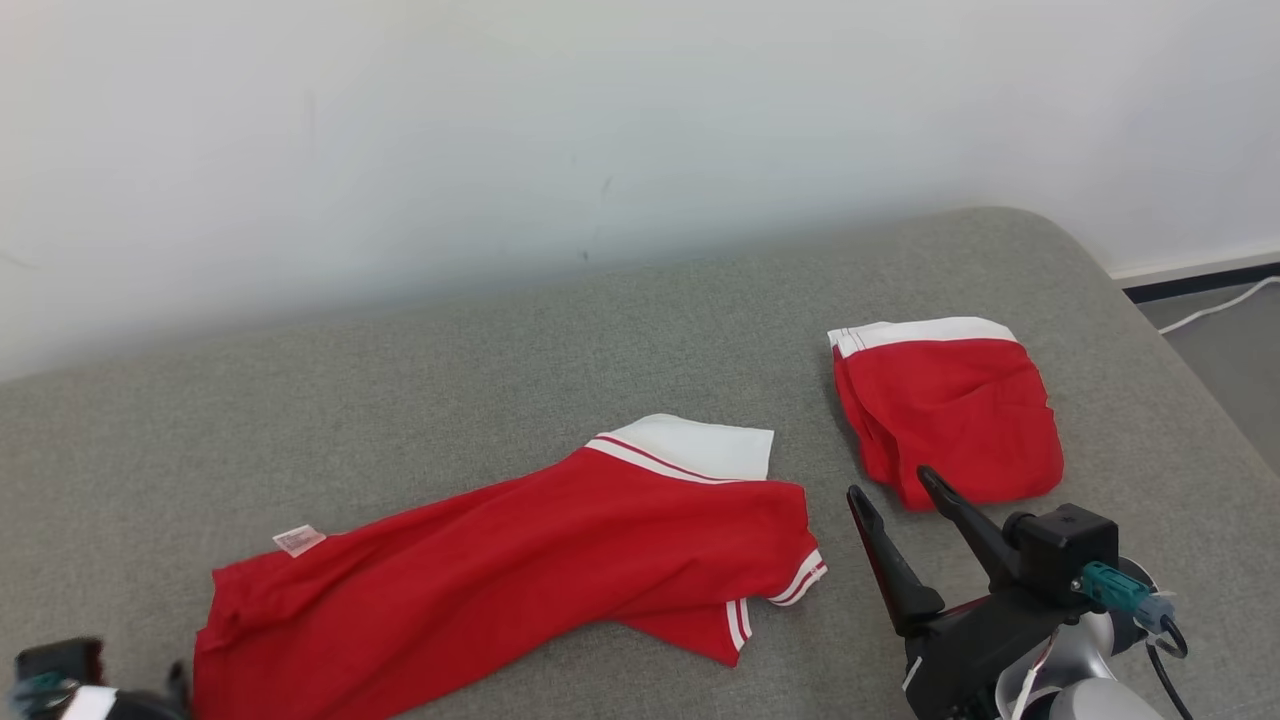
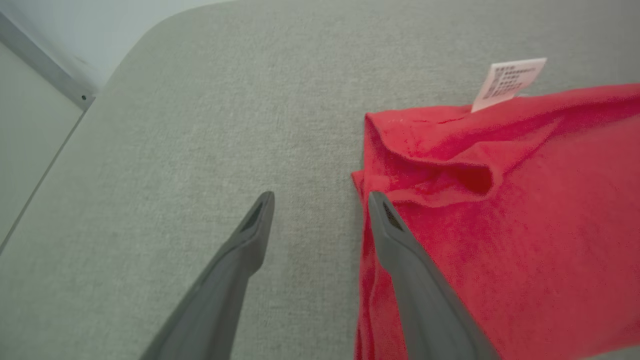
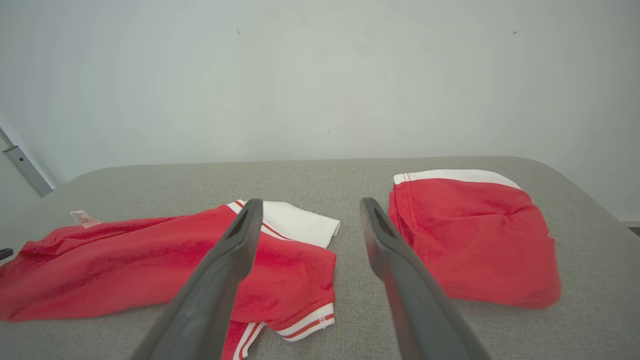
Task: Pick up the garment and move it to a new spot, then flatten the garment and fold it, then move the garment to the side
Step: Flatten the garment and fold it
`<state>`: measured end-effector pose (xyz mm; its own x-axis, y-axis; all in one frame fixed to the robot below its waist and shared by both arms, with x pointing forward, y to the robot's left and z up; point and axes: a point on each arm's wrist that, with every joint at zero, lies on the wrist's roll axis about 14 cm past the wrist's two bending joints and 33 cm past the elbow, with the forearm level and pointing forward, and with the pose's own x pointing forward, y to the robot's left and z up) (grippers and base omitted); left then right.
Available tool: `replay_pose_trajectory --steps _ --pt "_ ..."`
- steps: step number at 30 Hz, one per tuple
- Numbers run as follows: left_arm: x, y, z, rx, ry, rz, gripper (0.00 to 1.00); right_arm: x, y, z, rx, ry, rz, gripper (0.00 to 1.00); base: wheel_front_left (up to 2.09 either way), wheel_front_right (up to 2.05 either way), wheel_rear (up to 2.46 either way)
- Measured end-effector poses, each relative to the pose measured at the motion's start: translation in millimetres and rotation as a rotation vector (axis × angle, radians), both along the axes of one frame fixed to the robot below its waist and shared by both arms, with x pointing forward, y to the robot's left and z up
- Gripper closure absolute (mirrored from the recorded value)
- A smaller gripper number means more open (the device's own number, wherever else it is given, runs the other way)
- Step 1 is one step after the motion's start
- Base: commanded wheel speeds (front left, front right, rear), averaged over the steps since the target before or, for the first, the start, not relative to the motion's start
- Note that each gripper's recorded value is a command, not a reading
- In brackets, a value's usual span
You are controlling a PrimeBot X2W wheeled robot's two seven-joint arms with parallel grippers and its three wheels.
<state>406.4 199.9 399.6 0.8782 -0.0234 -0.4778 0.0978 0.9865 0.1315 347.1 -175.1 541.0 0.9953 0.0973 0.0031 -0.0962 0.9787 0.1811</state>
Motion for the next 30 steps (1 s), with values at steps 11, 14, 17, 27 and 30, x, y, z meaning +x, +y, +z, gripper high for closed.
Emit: replay_pose_trajectory --steps 11,14,17,27,30 --pt "32 -66 55 -0.082 -0.154 -0.103 0.00 -2 5 7 -0.012 -0.013 0.016 0.00 0.00 0.00 0.00" --pt "39 -144 87 -0.147 -0.213 -0.283 0.00 -5 5 8 -0.014 -0.011 0.019 0.00 0.00 0.00 0.00" --pt "38 -179 97 -0.169 -0.211 -0.361 0.00 -7 4 8 -0.011 -0.007 0.017 0.00 0.00 0.00 0.00" --pt "45 -265 96 -0.108 -0.085 -0.583 0.00 -19 -21 4 -0.014 0.018 -0.067 0.00 0.00 0.00 0.00" --pt "48 -286 96 -0.111 -0.062 -0.629 0.00 -21 -30 0 -0.013 0.033 -0.099 0.00 0.00 0.00 0.00"
